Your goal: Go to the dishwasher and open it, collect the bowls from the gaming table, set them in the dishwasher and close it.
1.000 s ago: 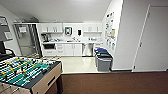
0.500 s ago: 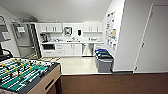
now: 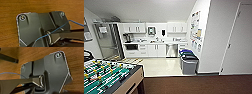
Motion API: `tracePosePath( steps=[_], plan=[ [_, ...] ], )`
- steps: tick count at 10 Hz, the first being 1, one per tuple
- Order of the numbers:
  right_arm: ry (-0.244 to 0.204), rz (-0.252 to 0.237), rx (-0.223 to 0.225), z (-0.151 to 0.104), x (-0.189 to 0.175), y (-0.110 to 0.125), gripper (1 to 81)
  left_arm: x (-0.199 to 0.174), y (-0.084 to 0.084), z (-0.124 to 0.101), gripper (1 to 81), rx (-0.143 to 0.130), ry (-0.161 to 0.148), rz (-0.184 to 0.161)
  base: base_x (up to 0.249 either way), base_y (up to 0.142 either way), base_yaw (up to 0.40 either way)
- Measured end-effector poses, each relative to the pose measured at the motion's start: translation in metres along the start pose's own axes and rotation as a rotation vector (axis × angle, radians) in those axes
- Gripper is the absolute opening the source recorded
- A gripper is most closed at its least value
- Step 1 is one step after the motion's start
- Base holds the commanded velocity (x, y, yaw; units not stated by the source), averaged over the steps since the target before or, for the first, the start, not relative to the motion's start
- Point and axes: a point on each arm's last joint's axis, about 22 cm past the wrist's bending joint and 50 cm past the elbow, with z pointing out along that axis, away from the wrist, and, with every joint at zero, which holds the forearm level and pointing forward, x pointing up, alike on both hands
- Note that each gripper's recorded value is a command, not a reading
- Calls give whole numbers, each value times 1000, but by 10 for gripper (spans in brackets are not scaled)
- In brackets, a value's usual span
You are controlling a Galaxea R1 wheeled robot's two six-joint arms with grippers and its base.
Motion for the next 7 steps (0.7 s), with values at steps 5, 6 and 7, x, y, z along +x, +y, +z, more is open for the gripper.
tracePosePath(
  steps=[5,6,7],
  plan=[
    [-2,-1,-8,0,-3,3,811,-7,3,0,811,-3,-7,-3,216,0,0],
    [13,-3,-9,0,5,4,811,-1,2,1,811,-3,-1,-1,249,0,0],
    [24,-5,-11,0,10,5,811,3,3,2,811,-3,5,1,249,0,0]
  ],
)
